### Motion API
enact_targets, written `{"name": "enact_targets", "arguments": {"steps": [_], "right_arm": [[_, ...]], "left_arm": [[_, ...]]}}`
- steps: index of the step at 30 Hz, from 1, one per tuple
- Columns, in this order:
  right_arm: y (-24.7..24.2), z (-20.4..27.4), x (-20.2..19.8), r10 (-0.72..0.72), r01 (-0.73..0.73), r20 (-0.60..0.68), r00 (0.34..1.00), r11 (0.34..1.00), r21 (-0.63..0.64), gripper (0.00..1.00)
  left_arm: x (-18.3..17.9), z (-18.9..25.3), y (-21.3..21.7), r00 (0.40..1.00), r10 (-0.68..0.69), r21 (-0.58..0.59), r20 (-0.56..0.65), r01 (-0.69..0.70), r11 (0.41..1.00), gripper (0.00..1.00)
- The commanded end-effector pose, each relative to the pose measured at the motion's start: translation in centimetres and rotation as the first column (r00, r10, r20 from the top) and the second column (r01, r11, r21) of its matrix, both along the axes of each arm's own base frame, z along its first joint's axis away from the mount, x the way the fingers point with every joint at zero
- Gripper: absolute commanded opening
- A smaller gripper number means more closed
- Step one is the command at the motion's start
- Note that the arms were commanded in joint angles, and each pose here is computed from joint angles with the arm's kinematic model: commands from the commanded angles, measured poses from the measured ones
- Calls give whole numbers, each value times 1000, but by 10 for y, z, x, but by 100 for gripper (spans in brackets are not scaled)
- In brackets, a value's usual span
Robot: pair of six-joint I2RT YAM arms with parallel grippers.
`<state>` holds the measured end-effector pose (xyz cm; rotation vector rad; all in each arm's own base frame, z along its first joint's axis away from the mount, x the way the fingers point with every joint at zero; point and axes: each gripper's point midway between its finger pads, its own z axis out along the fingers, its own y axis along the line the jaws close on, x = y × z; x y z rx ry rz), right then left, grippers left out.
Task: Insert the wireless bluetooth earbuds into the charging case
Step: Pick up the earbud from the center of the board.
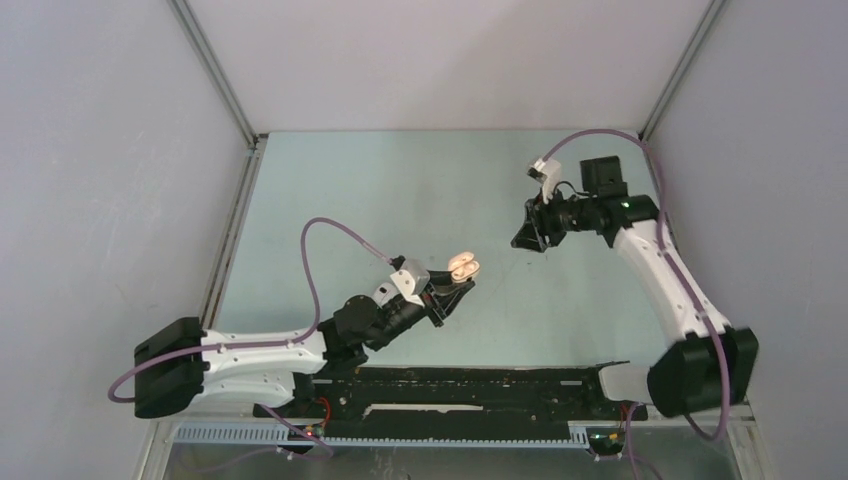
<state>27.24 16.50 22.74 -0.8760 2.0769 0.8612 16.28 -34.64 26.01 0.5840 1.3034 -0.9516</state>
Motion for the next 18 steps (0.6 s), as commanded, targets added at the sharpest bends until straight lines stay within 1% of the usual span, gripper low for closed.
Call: {"name": "enact_targets", "arguments": {"steps": [1,3,6,9,11,14,18], "right_arm": [[1,-36,23,-48,42,-66,997,995,-90,45],[7,-55,37,-144,132,-84,986,983,-130,45],[29,-79,41,-196,182,-68,978,969,-170,46],[50,-102,35,-146,136,-18,989,953,-270,53],[60,-120,29,-114,92,-53,992,944,-317,55],[71,-139,27,-117,70,-113,987,934,-351,58],[83,-158,32,-135,69,-143,980,916,-395,67]], "left_arm": [[9,-7,25,993,99,-14,-65,-101,995,0],[8,-15,33,988,118,-2,-98,-118,993,0],[8,-22,46,981,146,5,-127,-146,989,0],[8,-24,58,977,169,13,-133,-169,986,0],[8,-22,65,975,182,7,-128,-182,983,0],[8,-19,73,973,197,0,-124,-198,980,0],[7,-20,77,972,196,-2,-133,-198,980,0]]}}
